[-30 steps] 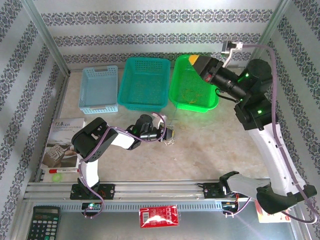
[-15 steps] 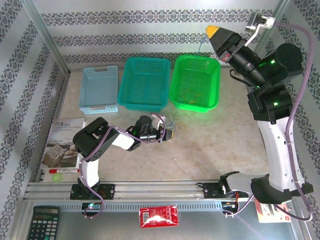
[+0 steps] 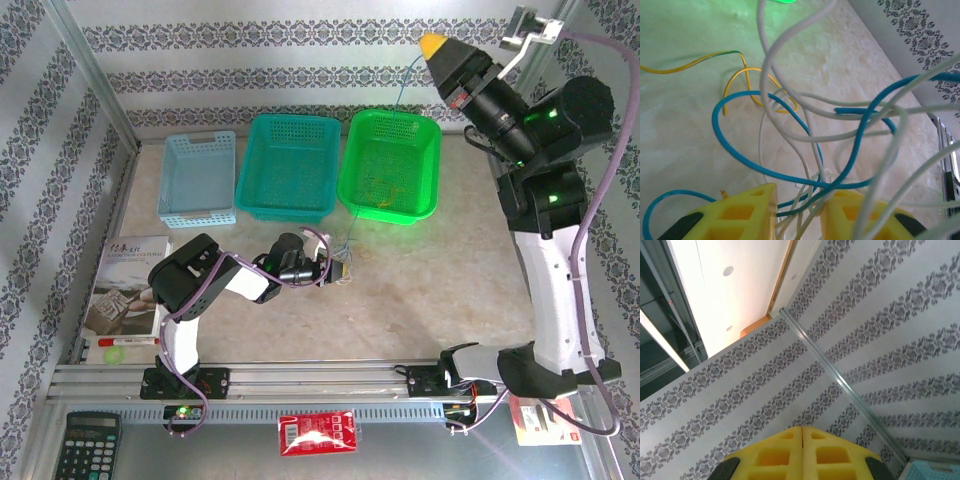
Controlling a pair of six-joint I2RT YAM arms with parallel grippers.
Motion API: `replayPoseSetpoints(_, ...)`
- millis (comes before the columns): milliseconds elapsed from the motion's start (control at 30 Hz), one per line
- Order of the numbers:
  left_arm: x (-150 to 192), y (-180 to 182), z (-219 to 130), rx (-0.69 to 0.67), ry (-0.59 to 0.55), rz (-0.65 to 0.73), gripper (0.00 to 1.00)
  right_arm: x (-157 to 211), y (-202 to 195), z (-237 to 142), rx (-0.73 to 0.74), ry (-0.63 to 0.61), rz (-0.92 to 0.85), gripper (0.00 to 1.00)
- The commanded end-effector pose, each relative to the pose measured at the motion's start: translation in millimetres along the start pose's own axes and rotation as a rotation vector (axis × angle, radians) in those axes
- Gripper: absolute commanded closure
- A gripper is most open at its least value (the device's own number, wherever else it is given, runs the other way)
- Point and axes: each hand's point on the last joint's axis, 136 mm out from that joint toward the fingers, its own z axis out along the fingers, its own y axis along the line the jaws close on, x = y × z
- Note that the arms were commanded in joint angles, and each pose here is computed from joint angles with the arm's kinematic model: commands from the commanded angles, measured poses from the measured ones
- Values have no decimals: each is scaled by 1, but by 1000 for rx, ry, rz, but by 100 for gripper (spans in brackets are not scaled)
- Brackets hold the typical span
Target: Untangle the cables
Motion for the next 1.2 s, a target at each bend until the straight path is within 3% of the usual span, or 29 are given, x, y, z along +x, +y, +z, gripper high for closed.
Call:
replayPoseSetpoints(0, 9, -4, 2, 33, 4, -7, 73, -25, 36, -4, -87, -48, -54, 100)
replayPoseSetpoints(233, 9, -2, 2, 30, -4, -14, 74, -47, 45, 5, -122, -76, -53, 100)
replayPoseSetpoints(467, 10, -2, 2, 29, -4, -16, 74, -50, 41, 9, -126, -71, -42, 100)
replayPoseSetpoints(700, -11, -19, -5, 63, -53, -3, 72, -37, 22, 10, -89, -37, -24, 100)
replayPoseSetpoints(1167, -59, -73, -42, 106, -95, 77, 28, -4, -27, 0, 10, 18, 30, 100)
